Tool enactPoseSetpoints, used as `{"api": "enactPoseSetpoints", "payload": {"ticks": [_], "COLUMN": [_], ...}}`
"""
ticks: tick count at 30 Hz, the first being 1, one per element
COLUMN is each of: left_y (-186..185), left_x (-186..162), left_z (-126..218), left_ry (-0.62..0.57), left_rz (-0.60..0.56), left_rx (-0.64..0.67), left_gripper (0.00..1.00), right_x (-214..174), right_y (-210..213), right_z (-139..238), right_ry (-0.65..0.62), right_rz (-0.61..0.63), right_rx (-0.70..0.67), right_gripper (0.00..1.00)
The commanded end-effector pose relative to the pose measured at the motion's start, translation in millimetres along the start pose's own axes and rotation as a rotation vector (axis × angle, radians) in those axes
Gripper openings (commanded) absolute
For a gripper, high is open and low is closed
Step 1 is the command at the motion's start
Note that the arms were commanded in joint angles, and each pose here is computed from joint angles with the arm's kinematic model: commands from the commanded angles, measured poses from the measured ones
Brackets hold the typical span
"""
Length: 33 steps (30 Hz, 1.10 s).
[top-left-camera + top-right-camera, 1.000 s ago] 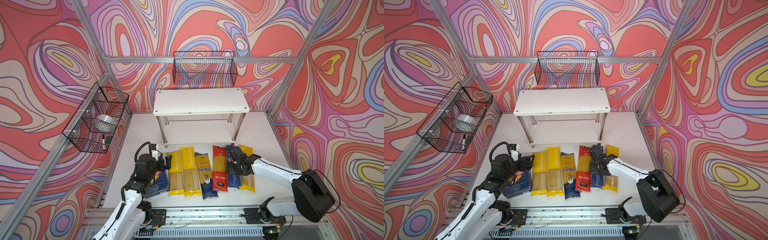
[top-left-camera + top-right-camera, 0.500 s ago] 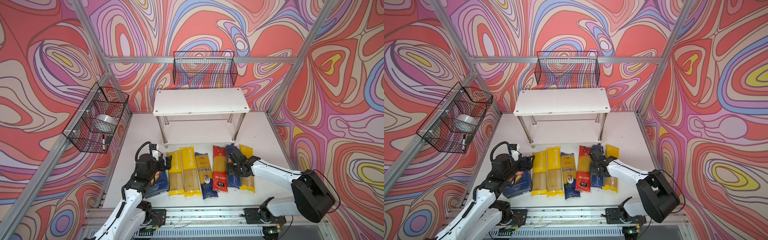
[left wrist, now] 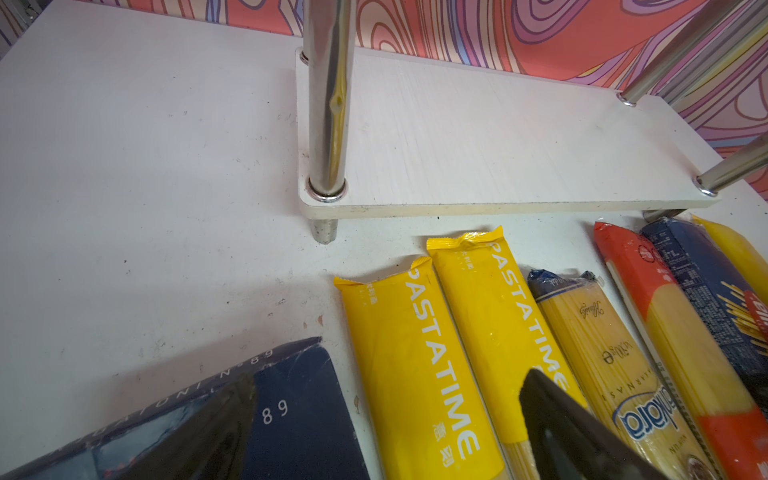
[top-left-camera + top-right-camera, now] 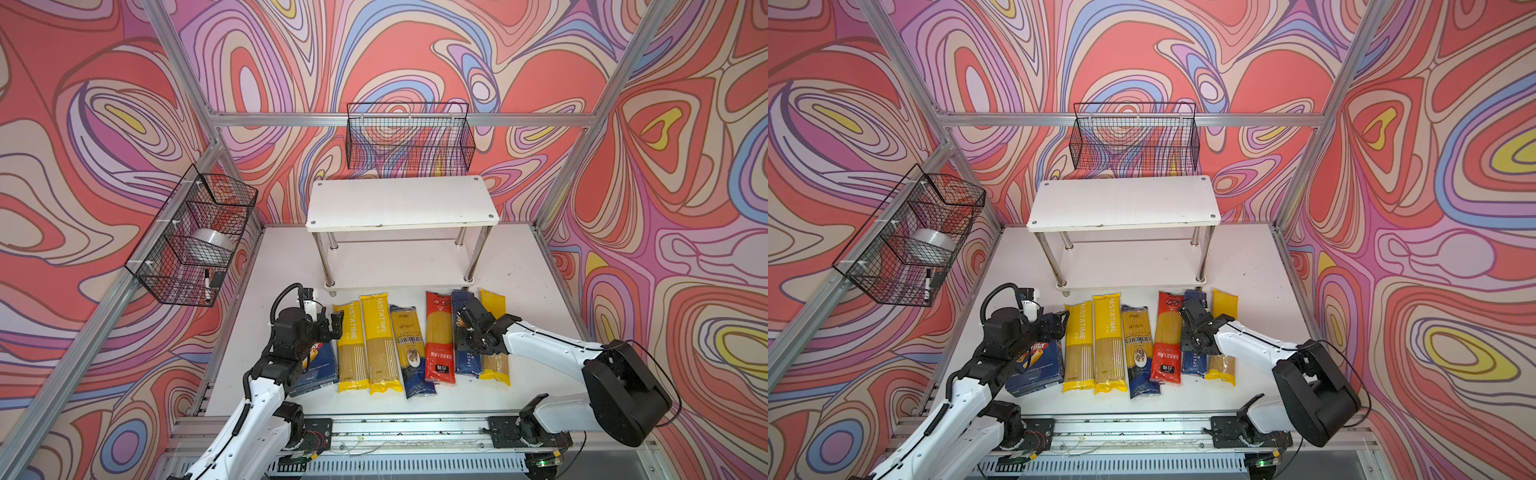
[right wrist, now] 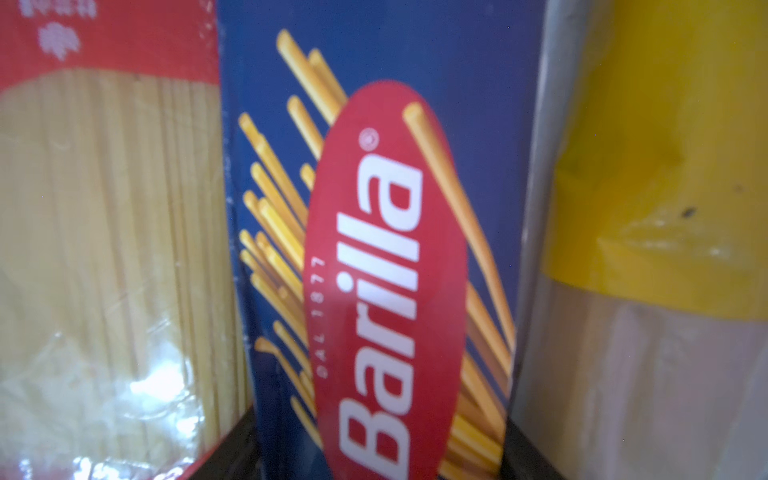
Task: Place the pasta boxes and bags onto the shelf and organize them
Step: 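Lower the right gripper around the blue Barilla spaghetti box and close it, then lift the blue Barilla box with the right gripper, tilting it upright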
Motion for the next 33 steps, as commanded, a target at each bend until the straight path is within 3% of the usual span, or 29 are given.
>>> {"api": "enactPoseSetpoints", "payload": {"ticks": [1, 14, 21, 24, 33], "left_y": [1.5, 1.8, 3.1, 3.4, 3.4], "left_x": [2.8, 2.6, 3.2, 2.8, 3.0], "left_z": [0.8, 0.4, 0.7, 0.6, 0.3], "left_ry": [-0.002, -0.001, -0.003, -0.003, -0.001], "left_rz": [0.006, 0.006, 0.007, 0.009, 0.009], "left_rx": [0.015, 0.017, 0.025, 0.027, 0.028], "left_gripper": [1.00, 1.00, 1.00, 1.00, 1.00], "right_x": [-8.7, -3.2, 15.9, 21.6, 31.5], "right_y": [-0.9, 0.9, 7.7, 10.7, 13.9], "right_z": [-7.1, -0.7, 18.0, 26.0, 52.6], "right_ry": [0.026, -0.010, -0.094, -0.116, -0.169], "right_rz": [-0.004, -0.009, 0.010, 0.012, 0.017], "right_rx": [-0.002, 0.017, 0.048, 0.065, 0.101], "right_gripper": [0.63, 0.48, 0.40, 0.31, 0.26]}}
Point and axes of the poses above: each gripper's point midway between its finger pads, its own z axis back along the fingers, its own y axis along the line the jaws close on, x = y × z, the point moved 1 cm from there along z, back along the fingers, and after that the axes turned 3 degrees about z, right-handed, at the moved point
